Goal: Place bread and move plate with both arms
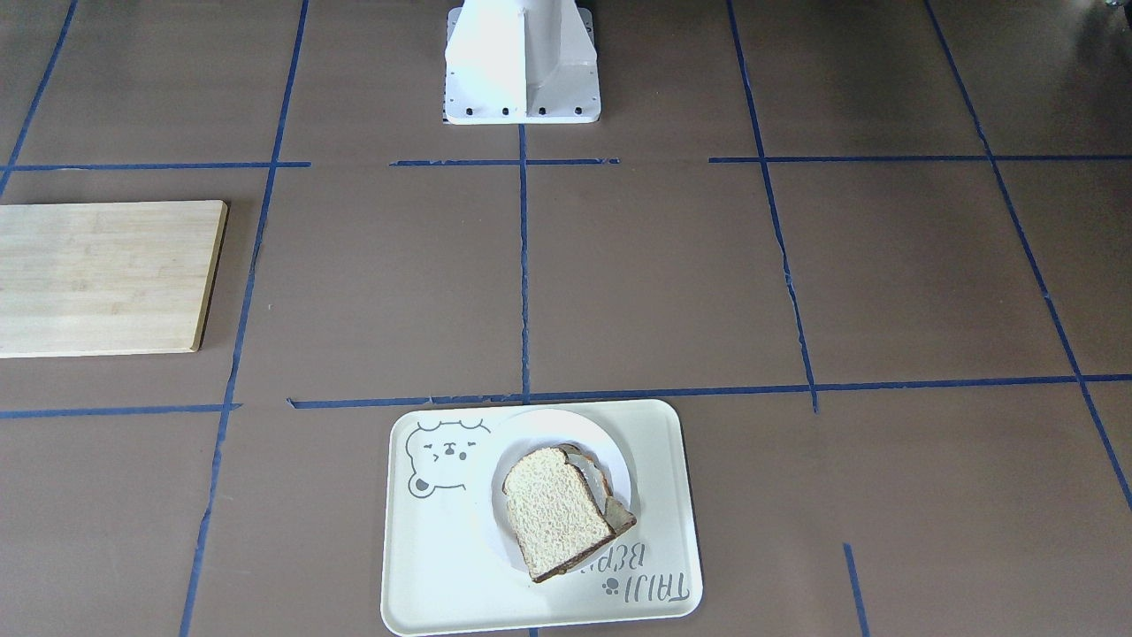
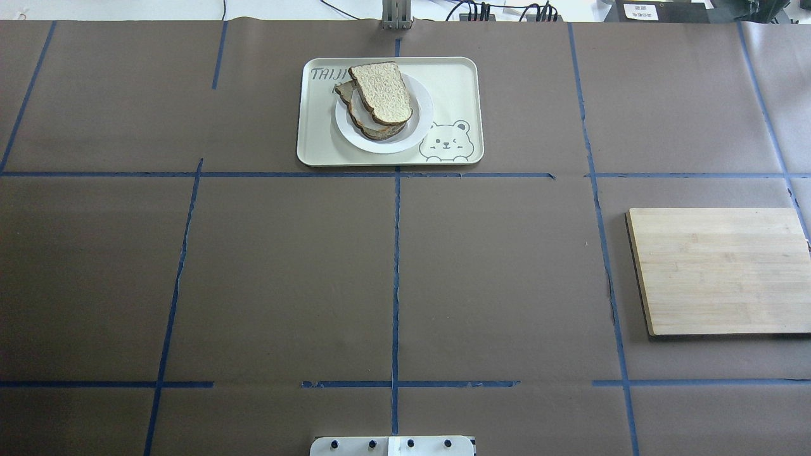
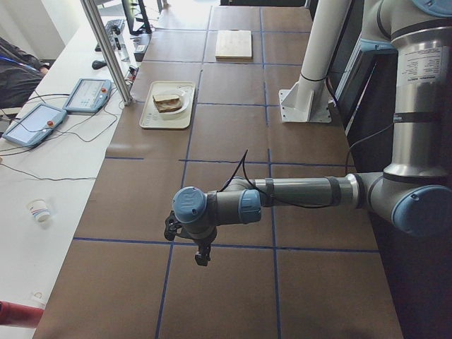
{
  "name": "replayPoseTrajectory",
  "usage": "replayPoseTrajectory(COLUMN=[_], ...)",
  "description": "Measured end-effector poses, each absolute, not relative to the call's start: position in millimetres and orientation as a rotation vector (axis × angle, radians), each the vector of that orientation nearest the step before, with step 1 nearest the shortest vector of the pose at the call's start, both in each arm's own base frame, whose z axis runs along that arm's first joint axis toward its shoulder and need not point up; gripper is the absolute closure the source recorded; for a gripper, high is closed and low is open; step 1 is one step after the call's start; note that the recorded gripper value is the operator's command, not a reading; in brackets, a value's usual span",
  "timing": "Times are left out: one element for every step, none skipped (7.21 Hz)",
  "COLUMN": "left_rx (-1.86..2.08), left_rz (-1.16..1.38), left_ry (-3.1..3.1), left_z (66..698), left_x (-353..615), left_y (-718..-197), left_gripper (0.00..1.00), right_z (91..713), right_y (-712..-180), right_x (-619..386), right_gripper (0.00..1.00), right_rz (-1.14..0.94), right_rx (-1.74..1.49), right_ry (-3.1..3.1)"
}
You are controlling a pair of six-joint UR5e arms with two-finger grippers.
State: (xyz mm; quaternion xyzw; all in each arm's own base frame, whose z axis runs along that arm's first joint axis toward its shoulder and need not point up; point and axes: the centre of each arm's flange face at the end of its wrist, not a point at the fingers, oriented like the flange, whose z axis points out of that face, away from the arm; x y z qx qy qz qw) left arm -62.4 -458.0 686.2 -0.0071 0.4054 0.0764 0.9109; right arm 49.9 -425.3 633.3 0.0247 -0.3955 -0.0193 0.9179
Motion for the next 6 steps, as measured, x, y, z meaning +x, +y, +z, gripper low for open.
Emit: replayPoseTrajectory(left_rx=[-0.014, -0.013, -0.012, -0.012, -0.013, -0.013], left_rz=[0.158, 0.159, 0.159, 0.158, 0.158, 0.157], left_ry=[0.834, 0.831, 0.829, 0.828, 0.827, 0.828], left_z=[685.7, 685.3, 685.0, 685.2, 685.5, 685.5], left_x=[-62.5, -62.7, -63.0, -63.3, -63.5, -63.6], left_y=[-458.2, -458.5, -458.8, -458.8, -458.7, -458.6], left_gripper=[0.0, 0.0, 0.0, 0.0, 0.0, 0.0], right_z=[633.3, 633.3, 633.4, 633.6, 633.7, 633.6], right_y=[-425.3, -425.3, -425.1, -424.9, -424.8, -424.8], right_x=[50.4, 51.2, 52.4, 53.7, 54.7, 55.9], right_gripper=[0.0, 0.0, 0.0, 0.0, 0.0, 0.0], right_rz=[-0.039, -0.038, -0.035, -0.032, -0.03, -0.028], right_rx=[0.052, 0.053, 0.054, 0.055, 0.056, 0.058], right_ry=[-0.813, -0.812, -0.811, -0.81, -0.81, -0.808])
